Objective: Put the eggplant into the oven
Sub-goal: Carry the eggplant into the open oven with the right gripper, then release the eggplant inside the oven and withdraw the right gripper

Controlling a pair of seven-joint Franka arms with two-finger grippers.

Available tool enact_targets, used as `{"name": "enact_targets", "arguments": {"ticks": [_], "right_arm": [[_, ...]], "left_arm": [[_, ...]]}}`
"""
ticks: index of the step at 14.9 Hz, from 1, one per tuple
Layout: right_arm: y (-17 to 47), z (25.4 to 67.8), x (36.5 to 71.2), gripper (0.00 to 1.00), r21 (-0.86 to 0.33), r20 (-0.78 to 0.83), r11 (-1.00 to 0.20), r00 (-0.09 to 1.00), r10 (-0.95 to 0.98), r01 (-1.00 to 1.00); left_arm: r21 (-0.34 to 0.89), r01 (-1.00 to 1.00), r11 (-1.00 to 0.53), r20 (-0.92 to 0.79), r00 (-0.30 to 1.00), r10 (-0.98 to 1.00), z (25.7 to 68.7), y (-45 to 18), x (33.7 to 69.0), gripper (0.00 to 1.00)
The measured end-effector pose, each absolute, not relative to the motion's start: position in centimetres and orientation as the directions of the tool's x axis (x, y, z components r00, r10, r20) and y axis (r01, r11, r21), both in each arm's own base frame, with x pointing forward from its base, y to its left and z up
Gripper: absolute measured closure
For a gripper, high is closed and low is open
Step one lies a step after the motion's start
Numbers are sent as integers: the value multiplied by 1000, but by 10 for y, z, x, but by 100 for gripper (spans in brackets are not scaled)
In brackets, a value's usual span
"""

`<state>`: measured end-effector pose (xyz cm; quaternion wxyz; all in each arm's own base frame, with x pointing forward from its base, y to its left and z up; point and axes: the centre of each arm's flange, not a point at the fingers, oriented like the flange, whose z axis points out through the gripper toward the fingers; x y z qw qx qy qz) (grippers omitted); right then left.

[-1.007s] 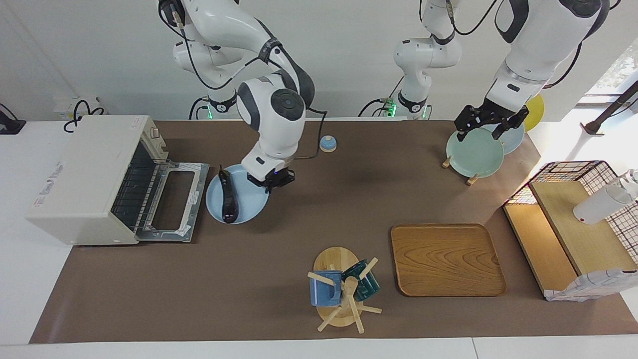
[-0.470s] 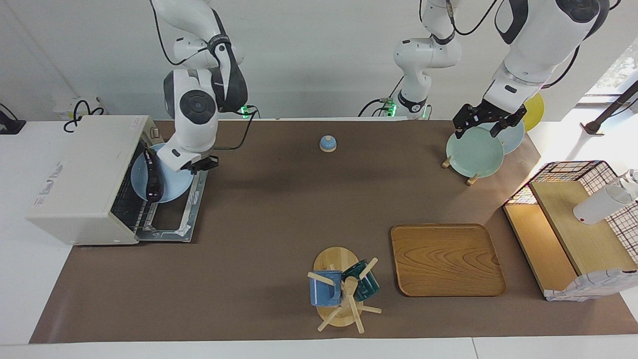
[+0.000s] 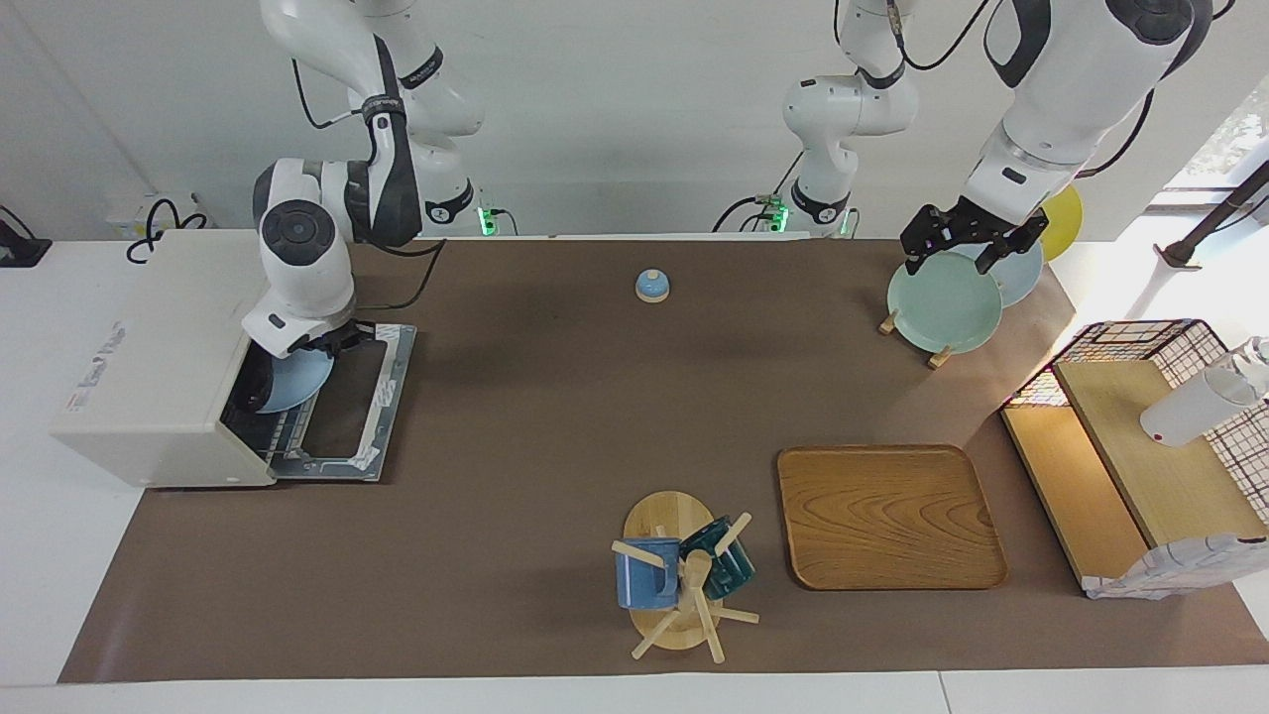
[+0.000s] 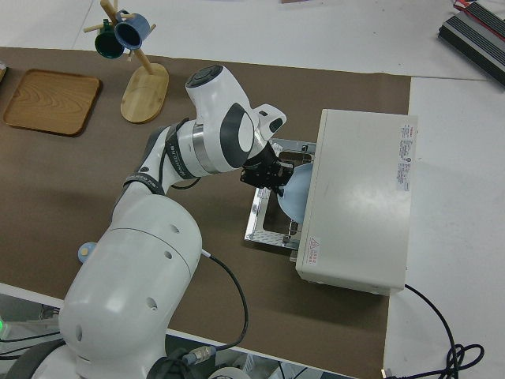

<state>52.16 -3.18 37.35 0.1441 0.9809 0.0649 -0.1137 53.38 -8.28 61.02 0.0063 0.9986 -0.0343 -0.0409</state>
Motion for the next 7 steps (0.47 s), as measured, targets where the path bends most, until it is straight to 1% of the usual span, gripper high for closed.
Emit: {"name": "enact_targets", "arguments": {"ticks": [3, 4, 5, 6, 7], "right_arm": [[-29, 372, 516, 97, 269, -230, -949, 968, 104, 166], [-28, 372, 515, 90, 269, -228, -948, 968, 106, 168], [-27, 372, 515, 90, 269, -227, -948, 968, 108, 169], [-27, 373, 515, 86, 269, -226, -948, 968, 108, 169], [-26, 375, 517, 76, 270, -222, -948, 969, 110, 169]], "left_arm": [[15, -72, -997, -80, 994, -73, 611, -85, 533, 0], [15, -71, -997, -79, 994, -72, 611, -84, 533, 0], [16, -70, -997, -78, 994, -71, 612, -84, 533, 0], [16, -68, -998, -76, 995, -69, 613, -83, 533, 0], [15, -67, -998, -76, 995, -68, 614, -82, 533, 0]]}}
